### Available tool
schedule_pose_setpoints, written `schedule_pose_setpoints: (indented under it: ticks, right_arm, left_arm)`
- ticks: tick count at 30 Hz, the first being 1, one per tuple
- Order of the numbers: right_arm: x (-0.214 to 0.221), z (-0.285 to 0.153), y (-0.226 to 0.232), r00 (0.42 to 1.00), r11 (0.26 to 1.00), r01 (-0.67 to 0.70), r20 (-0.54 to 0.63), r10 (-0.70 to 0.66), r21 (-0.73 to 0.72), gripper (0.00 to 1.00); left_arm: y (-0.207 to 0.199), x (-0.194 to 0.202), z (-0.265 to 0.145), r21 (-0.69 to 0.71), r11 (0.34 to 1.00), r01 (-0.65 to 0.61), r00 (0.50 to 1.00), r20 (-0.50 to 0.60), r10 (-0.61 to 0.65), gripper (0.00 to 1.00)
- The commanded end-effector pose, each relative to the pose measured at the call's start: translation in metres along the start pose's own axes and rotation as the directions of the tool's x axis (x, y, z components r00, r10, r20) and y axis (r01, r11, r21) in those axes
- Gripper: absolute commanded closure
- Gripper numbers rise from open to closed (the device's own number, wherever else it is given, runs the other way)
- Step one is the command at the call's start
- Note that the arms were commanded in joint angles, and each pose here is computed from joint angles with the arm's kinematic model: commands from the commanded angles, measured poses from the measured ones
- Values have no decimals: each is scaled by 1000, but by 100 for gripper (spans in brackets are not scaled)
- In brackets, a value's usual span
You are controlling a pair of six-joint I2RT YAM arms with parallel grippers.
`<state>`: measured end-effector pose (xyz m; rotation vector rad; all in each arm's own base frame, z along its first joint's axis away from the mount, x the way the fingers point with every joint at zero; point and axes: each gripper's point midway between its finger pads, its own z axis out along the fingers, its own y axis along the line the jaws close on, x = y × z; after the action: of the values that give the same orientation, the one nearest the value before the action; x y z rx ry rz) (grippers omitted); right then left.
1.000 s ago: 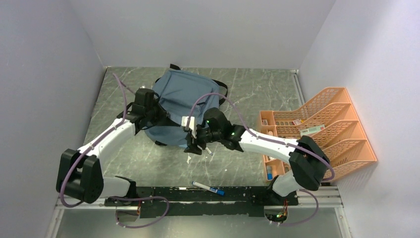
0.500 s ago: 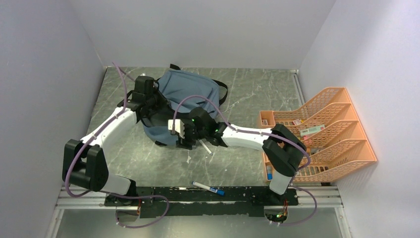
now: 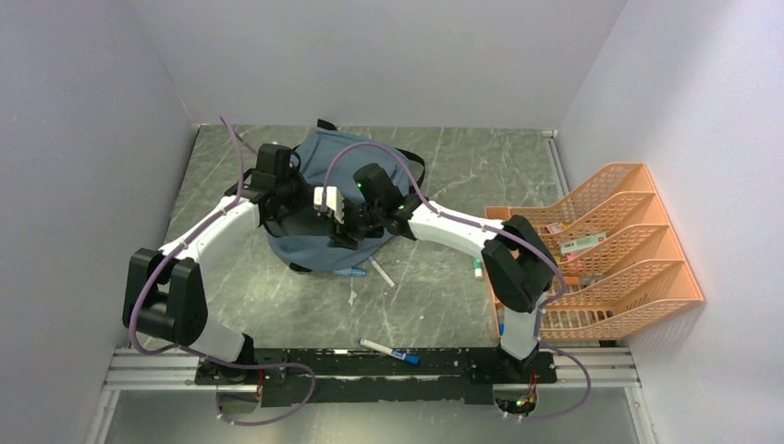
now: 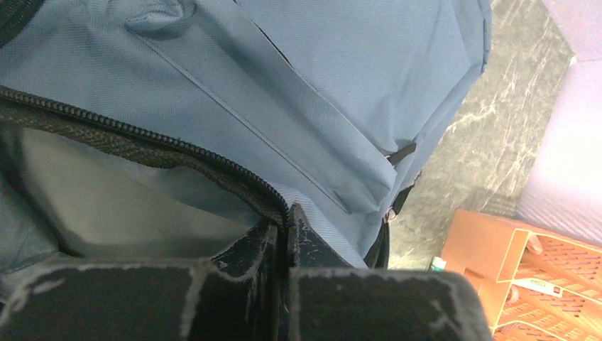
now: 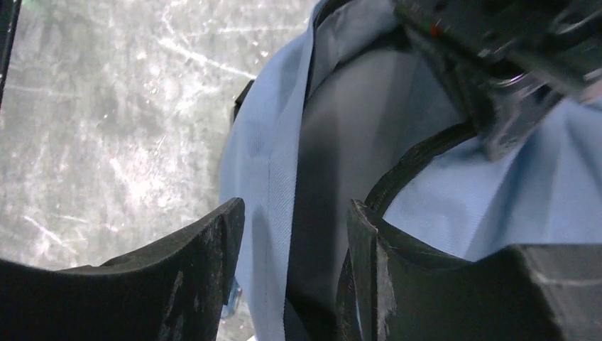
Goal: Pack the student bag
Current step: Adjust the student bag at the center of the board.
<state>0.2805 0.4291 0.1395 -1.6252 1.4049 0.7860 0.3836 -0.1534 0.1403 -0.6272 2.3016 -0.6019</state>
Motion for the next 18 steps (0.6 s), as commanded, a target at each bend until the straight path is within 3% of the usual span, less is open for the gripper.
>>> schedule_pose_setpoints:
  ticks: [1,12,15,18]
  right_arm:
    - [23,5,27,995,982,-90,-66,79,-167,42]
    - [25,4,39,991,971,-130,-47,123,-201,56]
    - [14,0,37,993,977,-118,-7,119,-180,68]
    - [6,-2,37,992,975,-118,12,123,-190,93]
  left_arm:
    - [-8,-5,-5,37,999,-11,1000,-3,11,95]
    - [-1,2,-9,23,999,-35,999,-27,35,95]
    - [2,7,-13,21,999,-44,998,-42,44,95]
    - [9,16,-17,17,998,-53,996,-65,54,95]
